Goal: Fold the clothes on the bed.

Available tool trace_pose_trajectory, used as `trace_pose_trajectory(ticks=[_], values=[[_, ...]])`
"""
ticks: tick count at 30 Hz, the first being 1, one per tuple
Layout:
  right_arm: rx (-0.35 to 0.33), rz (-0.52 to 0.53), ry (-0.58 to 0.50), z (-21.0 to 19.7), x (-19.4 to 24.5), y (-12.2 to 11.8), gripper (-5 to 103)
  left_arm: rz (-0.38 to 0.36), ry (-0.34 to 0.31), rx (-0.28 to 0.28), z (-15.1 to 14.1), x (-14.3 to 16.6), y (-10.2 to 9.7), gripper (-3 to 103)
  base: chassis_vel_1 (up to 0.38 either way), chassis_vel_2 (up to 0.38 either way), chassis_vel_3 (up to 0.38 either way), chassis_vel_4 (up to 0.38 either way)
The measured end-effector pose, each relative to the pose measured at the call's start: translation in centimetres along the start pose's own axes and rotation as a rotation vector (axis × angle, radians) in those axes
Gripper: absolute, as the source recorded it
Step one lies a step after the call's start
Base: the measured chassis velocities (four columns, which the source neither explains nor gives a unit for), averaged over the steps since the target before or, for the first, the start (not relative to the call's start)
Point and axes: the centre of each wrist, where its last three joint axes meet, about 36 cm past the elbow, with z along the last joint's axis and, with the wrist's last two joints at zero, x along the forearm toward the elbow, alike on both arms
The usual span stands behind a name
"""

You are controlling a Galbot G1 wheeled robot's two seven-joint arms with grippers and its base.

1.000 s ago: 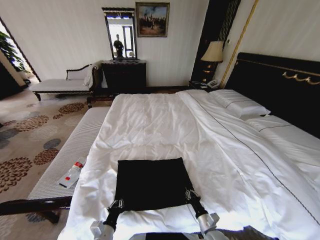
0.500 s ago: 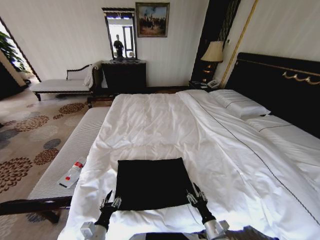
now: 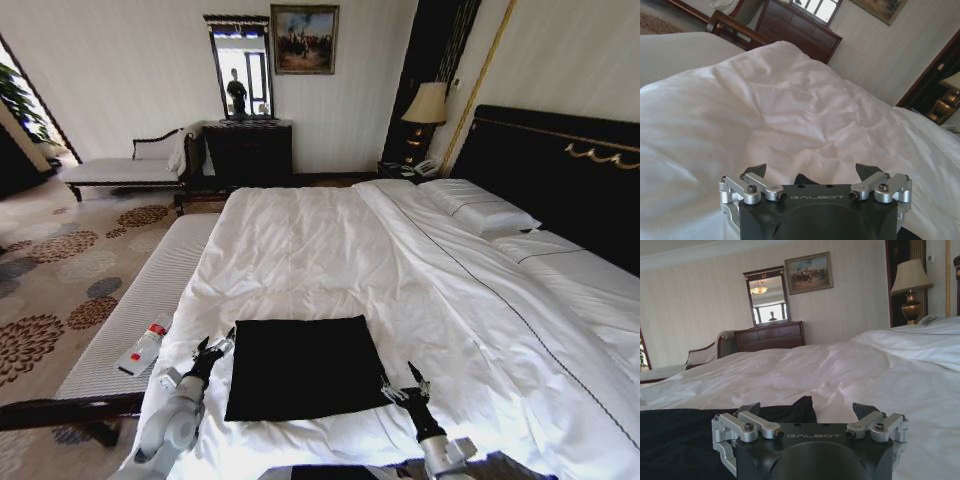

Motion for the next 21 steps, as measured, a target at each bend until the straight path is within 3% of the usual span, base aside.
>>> trace_pose_trajectory(ticks=[6,15,18,21], values=[[0.013,0.008,-0.004,-0.9,-0.3,-0.2,100,-0.032,0.038,-0.037,0.9,-5.2,0.7,100,0.000,0.000,0.000,0.000],[-0.003,0.011,0.005,-0.3,-0.4,0.4,100,-0.039,0.109,-0.056,2.5,-6.2,1.0,101,0.000,0.000,0.000,0.000],[-0.010,0.009,0.003,-0.2,-0.6,0.7,100,-0.040,0.117,-0.063,2.8,-6.2,1.2,98,0.000,0.000,0.000,0.000],[-0.012,0.011,0.005,0.0,-0.7,0.8,100,-0.040,0.117,-0.079,3.0,-6.2,1.4,83,0.000,0.000,0.000,0.000]])
